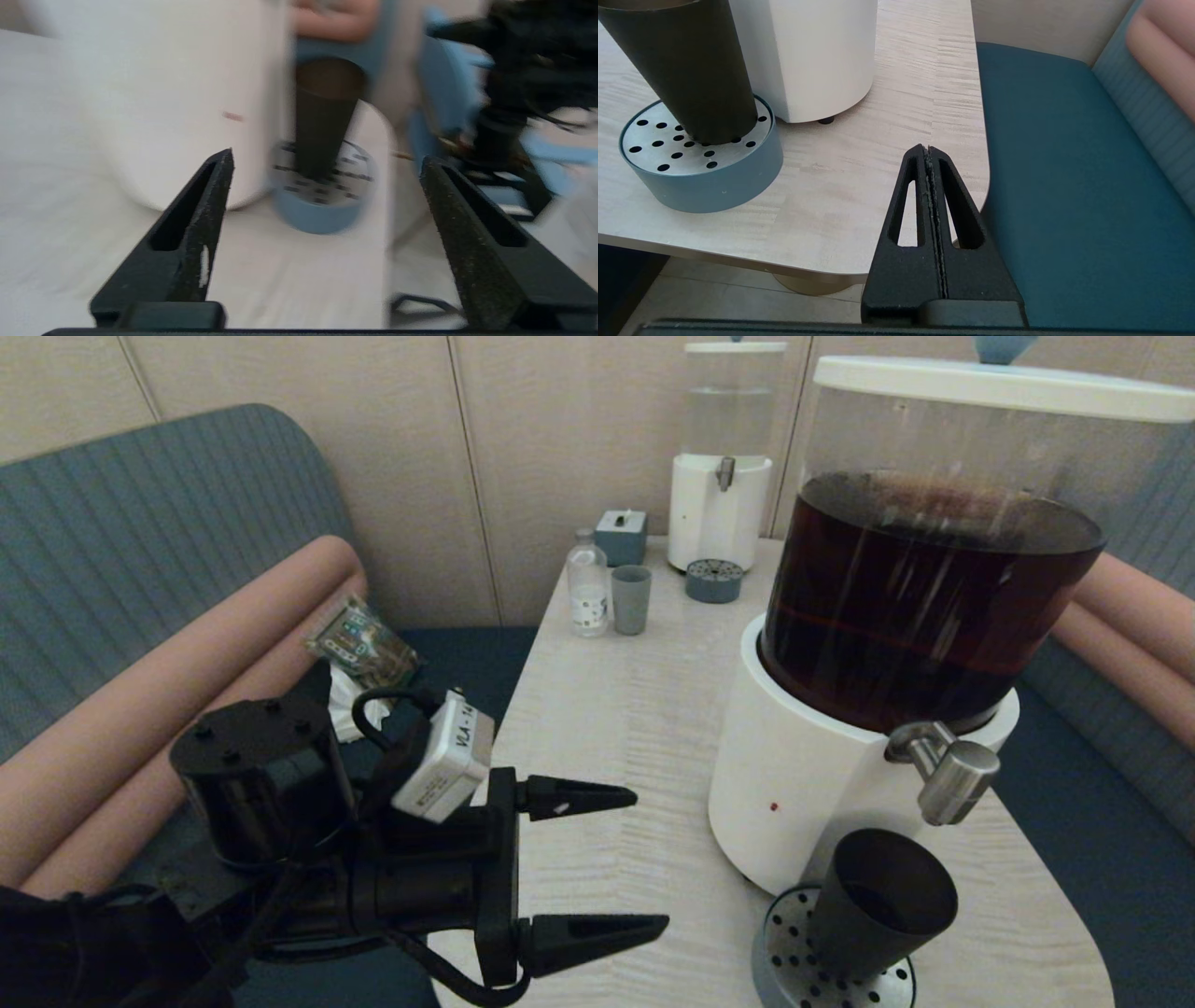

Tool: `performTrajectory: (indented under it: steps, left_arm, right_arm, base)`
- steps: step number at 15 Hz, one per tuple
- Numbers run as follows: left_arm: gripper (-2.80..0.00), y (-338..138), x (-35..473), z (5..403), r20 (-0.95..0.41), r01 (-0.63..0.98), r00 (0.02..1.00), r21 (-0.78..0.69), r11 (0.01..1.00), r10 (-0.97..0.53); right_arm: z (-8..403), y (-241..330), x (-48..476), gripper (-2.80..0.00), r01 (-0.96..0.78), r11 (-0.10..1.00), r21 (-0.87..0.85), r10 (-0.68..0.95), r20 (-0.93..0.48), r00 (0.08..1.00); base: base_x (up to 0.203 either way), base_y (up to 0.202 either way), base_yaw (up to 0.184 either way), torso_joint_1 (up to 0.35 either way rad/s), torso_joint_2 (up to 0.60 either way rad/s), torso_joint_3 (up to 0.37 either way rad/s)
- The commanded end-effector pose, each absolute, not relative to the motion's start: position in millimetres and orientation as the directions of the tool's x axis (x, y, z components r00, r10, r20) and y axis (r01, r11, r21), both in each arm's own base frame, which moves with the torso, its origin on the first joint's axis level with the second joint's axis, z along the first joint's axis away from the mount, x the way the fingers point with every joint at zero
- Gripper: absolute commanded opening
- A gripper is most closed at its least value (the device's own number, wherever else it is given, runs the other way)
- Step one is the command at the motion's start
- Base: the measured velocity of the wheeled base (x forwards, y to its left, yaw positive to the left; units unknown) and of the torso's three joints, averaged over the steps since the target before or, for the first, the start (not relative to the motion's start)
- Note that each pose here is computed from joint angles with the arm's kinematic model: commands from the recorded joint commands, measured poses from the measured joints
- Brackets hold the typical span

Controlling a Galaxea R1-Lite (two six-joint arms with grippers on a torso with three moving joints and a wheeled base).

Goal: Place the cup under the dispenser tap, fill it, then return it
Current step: Place the cup next to the water dispenser

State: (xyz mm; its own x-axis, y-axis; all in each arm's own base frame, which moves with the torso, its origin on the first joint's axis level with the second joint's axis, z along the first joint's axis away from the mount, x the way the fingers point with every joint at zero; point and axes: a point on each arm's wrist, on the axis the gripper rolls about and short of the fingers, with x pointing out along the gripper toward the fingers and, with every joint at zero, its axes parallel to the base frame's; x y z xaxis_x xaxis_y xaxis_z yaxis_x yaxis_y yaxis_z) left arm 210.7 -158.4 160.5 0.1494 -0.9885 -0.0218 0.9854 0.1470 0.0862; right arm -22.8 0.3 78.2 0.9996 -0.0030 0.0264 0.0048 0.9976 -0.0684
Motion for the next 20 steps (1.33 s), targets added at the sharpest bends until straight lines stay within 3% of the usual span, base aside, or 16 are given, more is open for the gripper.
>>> performTrajectory:
  steps: [1, 4, 13, 20]
  left_arm:
    - [0.00, -168.8, 214.2, 142.7, -0.061, 0.993, 0.111, 0.041, 0.108, -0.992]
    - [0.00, -187.6, 214.4, 128.4, -0.089, 0.999, 0.053, 0.014, 0.052, -0.995]
    - [0.00, -232.1, 238.0, 108.7, -0.092, 1.000, 0.002, 0.010, 0.001, -0.996]
    - [0.00, -271.0, 246.9, 105.6, -0.075, 0.998, 0.060, 0.026, 0.058, -0.995]
  right_arm:
    - [75.7, 0.3, -22.1, -2.80, 0.004, 0.998, -0.069, -0.003, 0.018, 1.000]
    - [75.7, 0.3, -22.1, -2.80, 0.004, 0.998, -0.069, -0.003, 0.017, 1.000]
    - [75.7, 0.3, -22.1, -2.80, 0.004, 0.998, -0.069, -0.003, 0.018, 1.000]
    - [75.8, 0.3, -22.1, -2.80, 0.004, 0.998, -0.069, -0.003, 0.018, 1.000]
  base:
    - [0.000, 0.000, 0.000, 0.000, 0.00, 0.000]
    - [0.000, 0.000, 0.000, 0.000, 0.00, 0.000]
    - [0.000, 0.000, 0.000, 0.000, 0.00, 0.000]
    - [0.000, 0.000, 0.000, 0.000, 0.00, 0.000]
